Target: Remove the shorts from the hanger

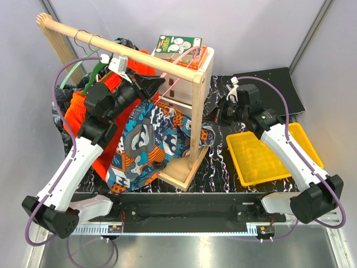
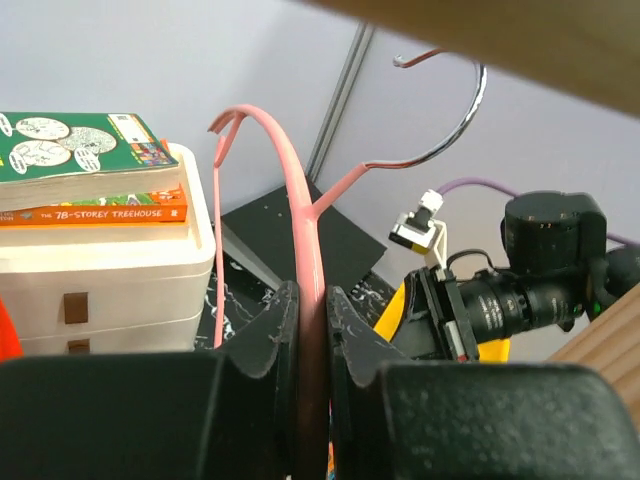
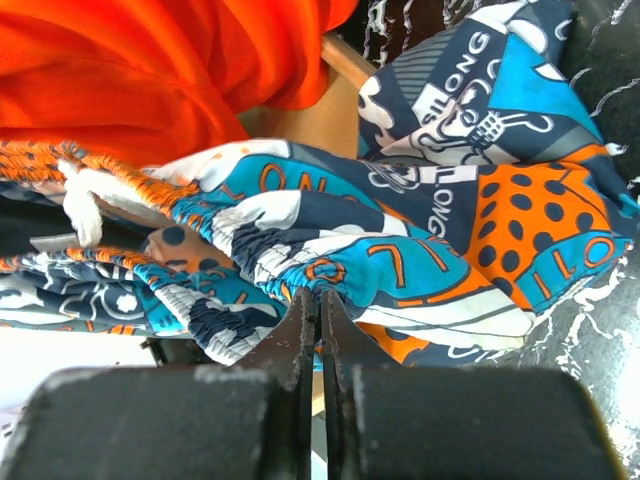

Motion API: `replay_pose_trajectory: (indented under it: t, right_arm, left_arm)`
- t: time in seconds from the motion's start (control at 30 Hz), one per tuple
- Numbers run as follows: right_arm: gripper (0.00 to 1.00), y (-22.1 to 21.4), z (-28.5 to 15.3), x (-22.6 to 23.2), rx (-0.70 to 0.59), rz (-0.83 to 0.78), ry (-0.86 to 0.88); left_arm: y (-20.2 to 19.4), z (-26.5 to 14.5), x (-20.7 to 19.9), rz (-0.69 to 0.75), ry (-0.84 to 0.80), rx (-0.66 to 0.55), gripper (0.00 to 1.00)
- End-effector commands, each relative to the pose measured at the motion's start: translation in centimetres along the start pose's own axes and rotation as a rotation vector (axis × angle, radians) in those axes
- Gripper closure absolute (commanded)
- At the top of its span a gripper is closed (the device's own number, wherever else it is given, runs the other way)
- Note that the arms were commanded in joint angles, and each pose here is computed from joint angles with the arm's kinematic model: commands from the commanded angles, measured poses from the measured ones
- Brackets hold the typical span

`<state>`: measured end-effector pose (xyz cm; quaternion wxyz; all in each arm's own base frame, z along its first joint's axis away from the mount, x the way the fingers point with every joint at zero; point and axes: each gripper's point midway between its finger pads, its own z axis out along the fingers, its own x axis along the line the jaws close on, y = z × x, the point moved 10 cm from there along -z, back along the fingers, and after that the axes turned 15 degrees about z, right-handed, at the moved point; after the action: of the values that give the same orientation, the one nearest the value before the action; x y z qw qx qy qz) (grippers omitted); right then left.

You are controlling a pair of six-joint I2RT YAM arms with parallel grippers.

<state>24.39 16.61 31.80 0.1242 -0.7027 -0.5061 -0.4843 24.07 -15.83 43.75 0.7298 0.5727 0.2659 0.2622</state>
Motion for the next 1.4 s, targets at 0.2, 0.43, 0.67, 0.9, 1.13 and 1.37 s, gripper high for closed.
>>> replay_pose_trajectory:
  t: [0.2, 0.43, 0.67, 0.9, 1.13, 1.37]
  right_arm:
    - [1.00, 1.0, -0.9, 3.3, 0.044, -0.055, 0.155]
    - [1.00, 1.9, -2.0, 3.1, -0.054, -0.075, 0.016]
    - [1.00, 2.0, -0.5, 4.7, 0.050, -0.031, 0.122]
    - [1.00, 1.9, -1.1, 4.1, 0.004, -0.068, 0.070]
    - [1.00, 2.6, -1.2, 3.1, -0.095, -0.048, -0.030]
    - [1.00, 3.6, -1.3, 0.8, -0.128, -0.029, -0.106]
  left_arm:
    - [2.4, 1.3, -2.7, 0.141, -0.354, -0.392, 1.00]
    - [2.3, 3.0, -2.8, 0.058, -0.443, -0.402, 1.00]
    - [1.6, 5.8, -1.4, -0.060, -0.330, -0.316, 1.00]
    - [-1.0, 3.9, -0.3, -0.067, -0.151, -0.288, 1.00]
    - [-2.4, 2.1, -0.1, -0.121, -0.024, -0.021, 1.00]
    - [-2.4, -5.4, -2.5, -0.111, -0.016, 0.116, 1.00]
